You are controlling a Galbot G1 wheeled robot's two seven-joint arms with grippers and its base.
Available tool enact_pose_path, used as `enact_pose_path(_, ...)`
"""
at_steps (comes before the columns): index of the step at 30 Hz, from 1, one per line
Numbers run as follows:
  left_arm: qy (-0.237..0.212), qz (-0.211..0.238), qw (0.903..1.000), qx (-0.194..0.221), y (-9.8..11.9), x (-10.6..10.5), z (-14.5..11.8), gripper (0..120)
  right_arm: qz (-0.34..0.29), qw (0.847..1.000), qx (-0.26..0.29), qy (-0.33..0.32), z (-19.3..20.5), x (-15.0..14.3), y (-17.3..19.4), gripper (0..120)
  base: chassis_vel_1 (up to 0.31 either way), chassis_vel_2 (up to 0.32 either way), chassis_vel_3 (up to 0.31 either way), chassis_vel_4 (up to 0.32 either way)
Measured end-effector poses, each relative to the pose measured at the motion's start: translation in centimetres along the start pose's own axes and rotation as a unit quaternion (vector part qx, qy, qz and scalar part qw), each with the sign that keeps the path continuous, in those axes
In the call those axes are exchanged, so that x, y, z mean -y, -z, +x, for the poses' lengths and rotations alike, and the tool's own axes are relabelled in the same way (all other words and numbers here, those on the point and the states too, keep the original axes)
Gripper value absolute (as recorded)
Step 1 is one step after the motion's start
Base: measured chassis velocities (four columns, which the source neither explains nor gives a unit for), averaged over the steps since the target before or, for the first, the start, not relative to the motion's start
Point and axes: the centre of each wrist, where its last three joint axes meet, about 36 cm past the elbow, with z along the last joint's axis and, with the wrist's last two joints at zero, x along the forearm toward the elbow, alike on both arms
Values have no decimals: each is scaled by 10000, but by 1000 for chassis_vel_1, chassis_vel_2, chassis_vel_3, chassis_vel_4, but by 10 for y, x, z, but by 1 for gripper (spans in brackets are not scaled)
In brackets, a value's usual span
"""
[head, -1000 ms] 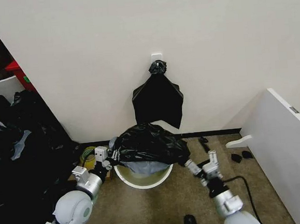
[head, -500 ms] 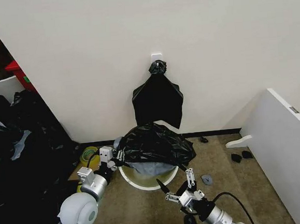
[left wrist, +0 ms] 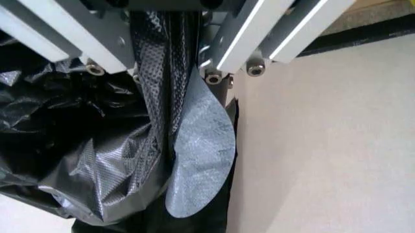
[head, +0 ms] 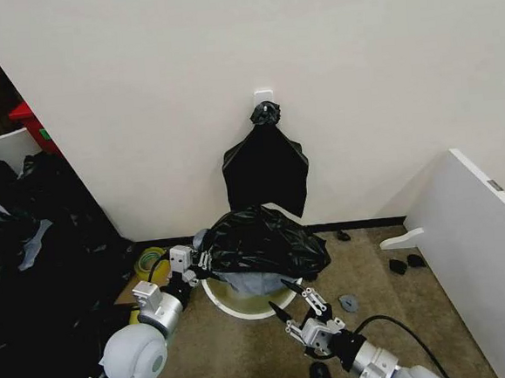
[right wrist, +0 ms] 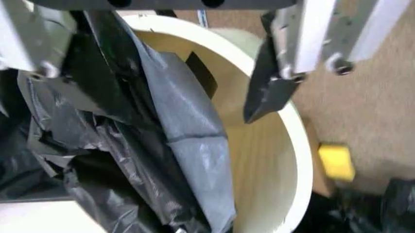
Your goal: Place the garbage bag over the trash bin.
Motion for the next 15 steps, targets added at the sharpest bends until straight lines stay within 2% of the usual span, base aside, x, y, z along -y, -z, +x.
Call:
enact_pose_path(2, -4, -17, 10000, 3, 0, 1, 0, 4, 49, 10000, -60, 51, 0, 3, 0, 71, 0, 0, 0, 0)
enact_pose_path(3, -8, -38, 10000, 12, 0, 2, 0, 4, 108, 9998, -138, 96, -1, 7, 0, 80, 0, 0, 0, 0)
enact_pose_path(4, -8, -38, 10000, 12, 0, 2, 0, 4, 108, 9998, -138, 96, -1, 7, 0, 80, 0, 0, 0, 0)
enact_pose_path(7, -19, -97, 9999, 46, 0, 3, -1, 4, 195, 9994, -220, 162, -1, 11, 0, 93, 0, 0, 0, 0)
enact_pose_path(9, -20, -117, 9999, 57, 0, 3, -1, 4, 206, 9994, -228, 178, -1, 12, 0, 95, 0, 0, 0, 0)
enact_pose_path(11, -32, -160, 9998, 95, 1, 5, -1, 4, 228, 9993, -229, 209, -2, 14, -1, 86, 0, 0, 0, 0)
enact_pose_path(12, -32, -160, 9998, 95, 1, 5, -1, 4, 228, 9993, -229, 209, -2, 14, -1, 86, 0, 0, 0, 0)
enact_pose_path(15, -60, -174, 9997, 147, 3, 8, -1, 4, 239, 9991, -207, 280, -6, 16, -1, 69, 0, 0, 0, 0)
